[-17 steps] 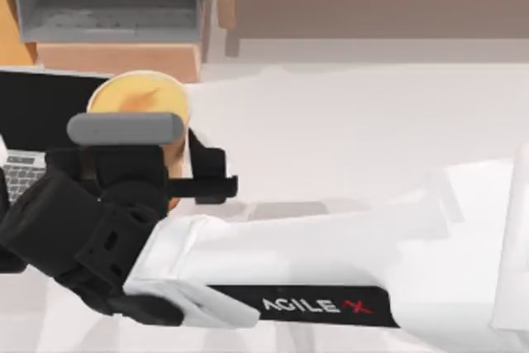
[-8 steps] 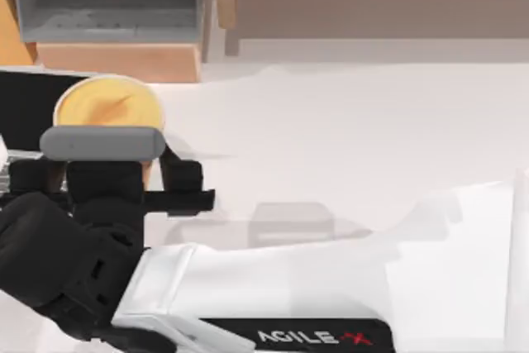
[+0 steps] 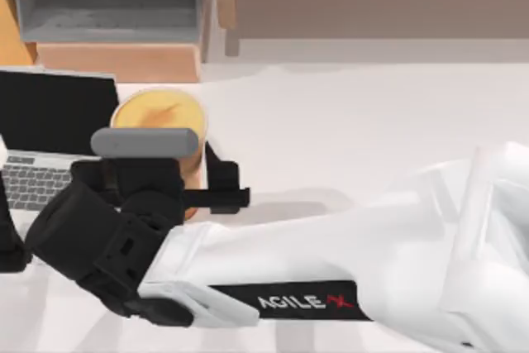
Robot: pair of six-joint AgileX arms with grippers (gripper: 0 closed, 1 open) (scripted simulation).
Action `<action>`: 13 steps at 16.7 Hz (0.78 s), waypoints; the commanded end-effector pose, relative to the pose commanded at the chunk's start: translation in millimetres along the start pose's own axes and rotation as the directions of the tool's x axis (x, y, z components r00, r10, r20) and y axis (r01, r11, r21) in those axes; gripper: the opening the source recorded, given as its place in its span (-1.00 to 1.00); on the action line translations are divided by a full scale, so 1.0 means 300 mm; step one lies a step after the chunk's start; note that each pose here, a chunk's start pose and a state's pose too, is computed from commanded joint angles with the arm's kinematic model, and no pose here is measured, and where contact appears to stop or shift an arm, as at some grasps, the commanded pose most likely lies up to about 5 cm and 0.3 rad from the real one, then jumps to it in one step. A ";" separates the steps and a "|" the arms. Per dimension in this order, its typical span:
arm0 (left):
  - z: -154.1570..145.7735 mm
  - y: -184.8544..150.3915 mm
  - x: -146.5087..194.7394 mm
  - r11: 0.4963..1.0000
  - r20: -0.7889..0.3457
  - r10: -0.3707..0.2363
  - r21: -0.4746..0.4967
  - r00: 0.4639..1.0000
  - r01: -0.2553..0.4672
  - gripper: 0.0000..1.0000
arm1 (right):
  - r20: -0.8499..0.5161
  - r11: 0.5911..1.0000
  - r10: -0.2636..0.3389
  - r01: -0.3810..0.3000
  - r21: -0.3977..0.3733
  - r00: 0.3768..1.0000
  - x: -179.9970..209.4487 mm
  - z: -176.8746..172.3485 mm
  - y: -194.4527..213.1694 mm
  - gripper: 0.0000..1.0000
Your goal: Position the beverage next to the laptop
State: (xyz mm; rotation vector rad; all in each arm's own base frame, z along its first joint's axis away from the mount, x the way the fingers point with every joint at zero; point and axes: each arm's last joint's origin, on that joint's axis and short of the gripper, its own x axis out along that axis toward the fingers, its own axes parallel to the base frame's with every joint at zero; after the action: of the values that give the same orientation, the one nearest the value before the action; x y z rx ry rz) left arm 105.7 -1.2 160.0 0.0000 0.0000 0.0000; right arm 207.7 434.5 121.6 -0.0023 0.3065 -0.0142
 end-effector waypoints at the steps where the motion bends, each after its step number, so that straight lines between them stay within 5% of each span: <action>1: 0.000 0.000 0.000 1.000 0.000 0.000 0.000 1.000 0.000 1.00 | -0.002 1.000 -0.002 0.002 -0.004 1.000 0.002 -0.005 -0.002 -1.00; 4: 0.000 0.000 0.000 1.000 0.000 0.000 0.000 1.000 0.000 1.00 | -0.002 1.000 -0.002 0.002 -0.004 1.000 0.002 -0.005 -0.002 -1.00; 13: 0.000 0.000 0.000 1.000 0.000 0.000 0.000 1.000 0.000 1.00 | -0.002 1.000 -0.002 0.002 -0.004 1.000 0.002 -0.005 -0.002 0.36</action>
State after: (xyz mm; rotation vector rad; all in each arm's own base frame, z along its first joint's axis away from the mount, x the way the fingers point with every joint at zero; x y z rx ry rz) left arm 105.7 -1.2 160.0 0.0000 0.0000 0.0000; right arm 207.9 434.0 120.1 -0.0067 0.3087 -0.0154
